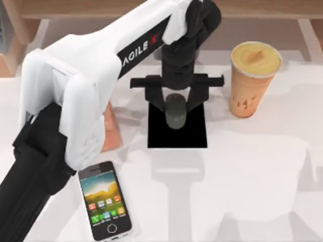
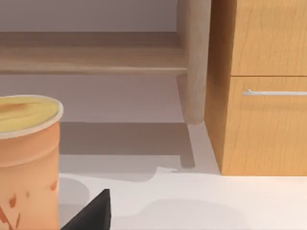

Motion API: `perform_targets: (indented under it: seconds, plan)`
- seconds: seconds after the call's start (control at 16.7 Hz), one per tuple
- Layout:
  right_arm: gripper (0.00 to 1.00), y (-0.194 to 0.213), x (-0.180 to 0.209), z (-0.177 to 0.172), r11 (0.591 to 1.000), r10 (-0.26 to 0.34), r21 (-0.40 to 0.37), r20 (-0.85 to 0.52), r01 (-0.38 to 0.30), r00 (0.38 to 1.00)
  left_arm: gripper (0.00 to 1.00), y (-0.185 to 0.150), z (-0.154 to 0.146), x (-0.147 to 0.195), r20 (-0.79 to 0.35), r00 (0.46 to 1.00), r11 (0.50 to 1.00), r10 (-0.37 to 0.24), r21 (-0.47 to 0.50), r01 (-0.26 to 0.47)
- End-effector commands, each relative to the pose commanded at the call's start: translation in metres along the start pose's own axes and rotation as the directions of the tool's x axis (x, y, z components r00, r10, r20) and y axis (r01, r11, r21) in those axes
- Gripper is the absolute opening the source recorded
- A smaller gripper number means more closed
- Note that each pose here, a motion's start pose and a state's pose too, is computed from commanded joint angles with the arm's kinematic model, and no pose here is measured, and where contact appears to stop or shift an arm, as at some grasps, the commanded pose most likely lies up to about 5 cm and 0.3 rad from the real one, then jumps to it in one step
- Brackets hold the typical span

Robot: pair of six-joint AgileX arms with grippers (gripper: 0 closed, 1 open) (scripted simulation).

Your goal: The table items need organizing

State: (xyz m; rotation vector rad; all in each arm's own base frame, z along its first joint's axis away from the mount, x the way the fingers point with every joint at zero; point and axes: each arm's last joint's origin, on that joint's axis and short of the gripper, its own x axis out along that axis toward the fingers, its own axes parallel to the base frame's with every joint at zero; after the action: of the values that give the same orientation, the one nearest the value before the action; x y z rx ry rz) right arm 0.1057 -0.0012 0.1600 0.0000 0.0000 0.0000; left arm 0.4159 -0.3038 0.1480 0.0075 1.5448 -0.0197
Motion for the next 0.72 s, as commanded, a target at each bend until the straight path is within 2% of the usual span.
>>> perform_targets:
  seconds: [0.72]
  plan:
    - [1.0,0.0,0.0,0.0,1.0,0.0,0.0,0.0,0.0,1.0,0.0,-0.003,-0.002,0.014,-0.009,1.0,1.0,0.007,-0.002,-0.007]
